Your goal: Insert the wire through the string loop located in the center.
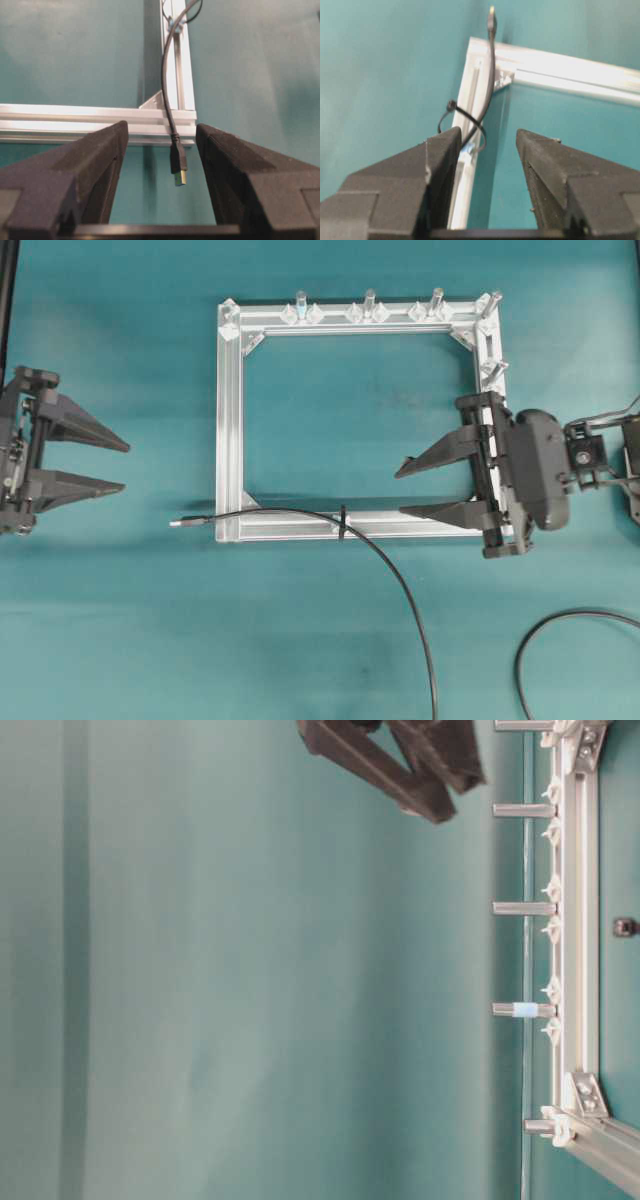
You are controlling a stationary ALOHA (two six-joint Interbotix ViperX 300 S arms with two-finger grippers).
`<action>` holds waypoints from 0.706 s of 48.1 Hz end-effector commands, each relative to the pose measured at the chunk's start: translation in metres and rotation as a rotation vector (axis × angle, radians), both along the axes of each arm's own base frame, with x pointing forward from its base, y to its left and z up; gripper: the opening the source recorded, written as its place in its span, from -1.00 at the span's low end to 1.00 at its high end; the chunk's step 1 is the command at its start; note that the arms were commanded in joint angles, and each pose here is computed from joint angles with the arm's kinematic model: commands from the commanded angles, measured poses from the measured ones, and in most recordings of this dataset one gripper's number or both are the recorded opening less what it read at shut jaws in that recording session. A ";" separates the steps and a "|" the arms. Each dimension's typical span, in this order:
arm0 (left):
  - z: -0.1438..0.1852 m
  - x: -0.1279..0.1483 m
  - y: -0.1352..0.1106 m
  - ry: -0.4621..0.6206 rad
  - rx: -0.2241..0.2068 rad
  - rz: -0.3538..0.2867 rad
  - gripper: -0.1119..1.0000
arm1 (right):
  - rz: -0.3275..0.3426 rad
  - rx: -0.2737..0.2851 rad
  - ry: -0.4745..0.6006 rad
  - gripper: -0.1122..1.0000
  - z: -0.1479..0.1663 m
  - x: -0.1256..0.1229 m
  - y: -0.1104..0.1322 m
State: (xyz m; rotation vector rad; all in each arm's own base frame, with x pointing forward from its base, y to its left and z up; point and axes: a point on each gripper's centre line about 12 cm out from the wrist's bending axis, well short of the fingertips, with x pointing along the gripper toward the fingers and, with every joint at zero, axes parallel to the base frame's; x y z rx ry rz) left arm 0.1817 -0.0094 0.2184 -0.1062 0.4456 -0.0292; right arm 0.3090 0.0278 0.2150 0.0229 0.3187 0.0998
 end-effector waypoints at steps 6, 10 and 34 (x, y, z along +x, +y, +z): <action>0.007 0.001 0.004 -0.033 0.012 0.014 0.24 | 0.000 0.008 -0.079 0.12 0.010 -0.002 -0.001; 0.007 0.001 0.004 -0.037 0.013 0.016 0.22 | -0.014 0.008 -0.081 0.12 0.009 -0.003 -0.006; 0.006 0.005 0.004 -0.050 0.012 0.018 0.17 | -0.042 0.005 -0.061 0.12 0.002 -0.006 -0.015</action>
